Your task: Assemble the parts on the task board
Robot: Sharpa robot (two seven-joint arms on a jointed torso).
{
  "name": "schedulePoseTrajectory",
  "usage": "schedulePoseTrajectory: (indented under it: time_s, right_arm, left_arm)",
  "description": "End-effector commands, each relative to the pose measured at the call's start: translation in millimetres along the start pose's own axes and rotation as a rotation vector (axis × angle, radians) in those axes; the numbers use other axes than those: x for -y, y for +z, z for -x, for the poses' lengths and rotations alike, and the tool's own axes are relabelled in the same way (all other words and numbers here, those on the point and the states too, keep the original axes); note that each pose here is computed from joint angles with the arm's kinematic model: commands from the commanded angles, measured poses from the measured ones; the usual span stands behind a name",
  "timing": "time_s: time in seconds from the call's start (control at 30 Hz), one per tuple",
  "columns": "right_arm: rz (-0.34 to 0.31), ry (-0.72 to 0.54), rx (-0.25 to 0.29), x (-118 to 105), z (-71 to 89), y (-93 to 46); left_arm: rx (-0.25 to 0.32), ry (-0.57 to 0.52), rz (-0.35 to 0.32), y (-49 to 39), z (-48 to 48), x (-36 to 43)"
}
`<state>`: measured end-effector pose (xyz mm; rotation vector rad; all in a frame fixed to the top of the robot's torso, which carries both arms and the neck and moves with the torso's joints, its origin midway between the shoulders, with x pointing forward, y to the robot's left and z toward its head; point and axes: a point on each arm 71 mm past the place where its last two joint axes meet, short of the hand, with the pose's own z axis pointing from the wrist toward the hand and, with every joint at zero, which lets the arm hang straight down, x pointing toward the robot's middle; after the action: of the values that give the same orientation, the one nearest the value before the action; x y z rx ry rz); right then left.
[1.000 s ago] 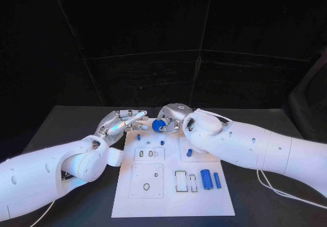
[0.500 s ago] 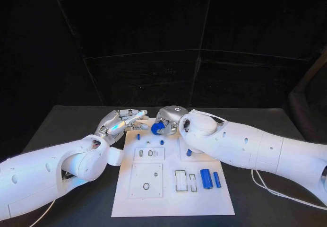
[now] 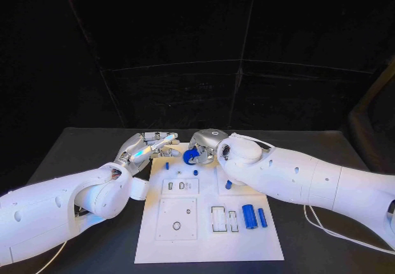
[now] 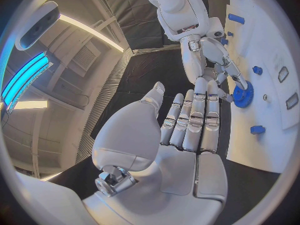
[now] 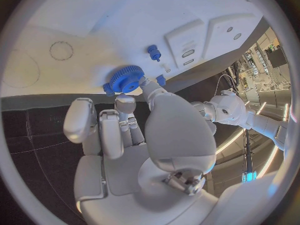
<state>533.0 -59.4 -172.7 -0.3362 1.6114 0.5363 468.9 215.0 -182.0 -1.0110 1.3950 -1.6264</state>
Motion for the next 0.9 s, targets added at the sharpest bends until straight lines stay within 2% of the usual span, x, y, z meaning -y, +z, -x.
schedulePoseTrajectory:
  time_s: [0.03, 0.57, 0.63, 0.77, 0.9]
  right_arm:
    - [0.002, -0.009, -0.006, 0, 0.7, 0.3]
    - [-0.033, 0.029, -0.086, 9, -5.0, -1.2]
    - [-0.036, 0.034, -0.082, 10, -4.7, -1.5]
    - [-0.030, 0.053, -0.022, 13, -0.4, -3.2]
    - [-0.002, 0.101, 0.110, 17, 8.9, -8.9]
  left_arm:
    - [-0.014, -0.003, -0.009, 0.5, -1.3, 1.5]
    - [-0.013, -0.002, -0.007, 0.4, -0.6, 1.4]
    - [-0.013, -0.002, -0.007, 0.3, -0.5, 1.4]
    - [-0.012, -0.002, -0.007, 0.1, -0.1, 1.5]
    - [-0.011, -0.001, -0.006, -0.1, 0.5, 1.6]
